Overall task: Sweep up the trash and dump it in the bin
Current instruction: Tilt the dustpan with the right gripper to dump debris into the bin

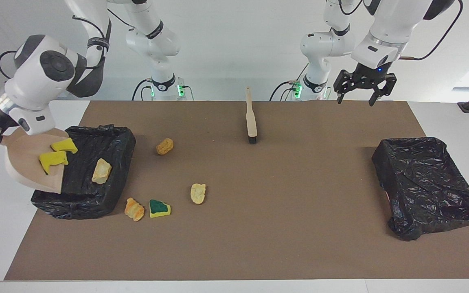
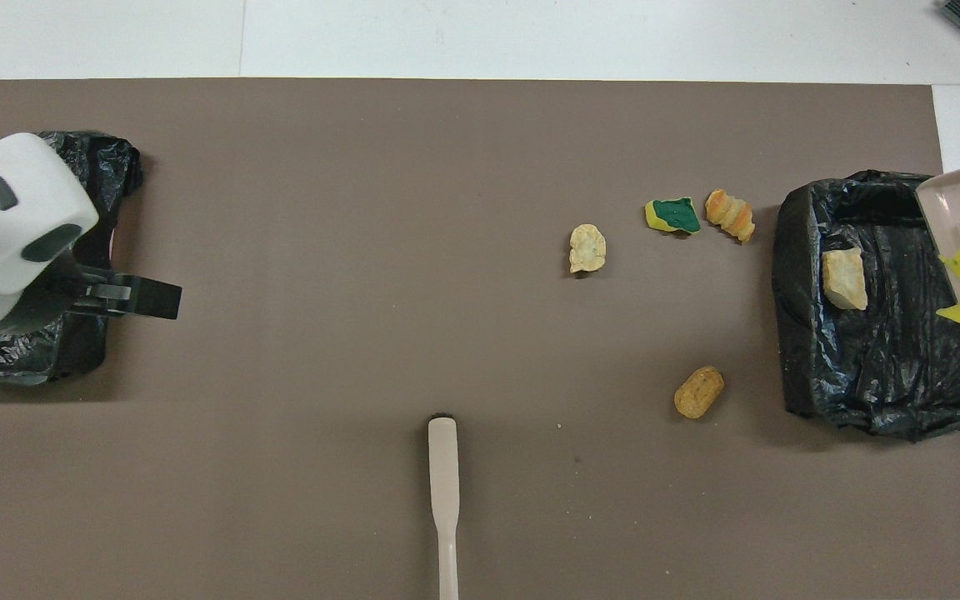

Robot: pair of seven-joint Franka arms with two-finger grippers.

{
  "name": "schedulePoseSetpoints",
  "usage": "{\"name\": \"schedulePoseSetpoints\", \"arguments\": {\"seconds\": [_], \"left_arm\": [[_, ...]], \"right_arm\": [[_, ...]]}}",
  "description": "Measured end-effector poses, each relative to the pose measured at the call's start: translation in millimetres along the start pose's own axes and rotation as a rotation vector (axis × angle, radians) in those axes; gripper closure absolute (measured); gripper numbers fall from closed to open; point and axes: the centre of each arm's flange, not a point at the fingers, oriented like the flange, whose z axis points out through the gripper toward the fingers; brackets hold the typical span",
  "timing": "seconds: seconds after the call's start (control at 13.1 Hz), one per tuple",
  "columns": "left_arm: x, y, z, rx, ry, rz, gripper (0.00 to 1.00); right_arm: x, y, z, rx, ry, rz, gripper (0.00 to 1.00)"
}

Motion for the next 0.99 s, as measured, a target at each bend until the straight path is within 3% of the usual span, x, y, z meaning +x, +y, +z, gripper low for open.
{"name": "schedulePoseSetpoints", "arguments": {"seconds": [0.15,0.53,0.99], "left_arm": [[4,-8,-12,-0.006,-0.021,-0.006,0.0],[24,-47,-14,-0.02,-0.032,-0.028,0.0],[26,-69,-21,-0.018,0.007,-0.06,0.0]], "right_arm": [[6,2,-21,-0.028,-0.039,0.004,0.69],[6,-11,-6,-0.016,-0.02,0.016,0.69],[1,-26,-5,-0.004,0.289,0.165,0.69]]}}
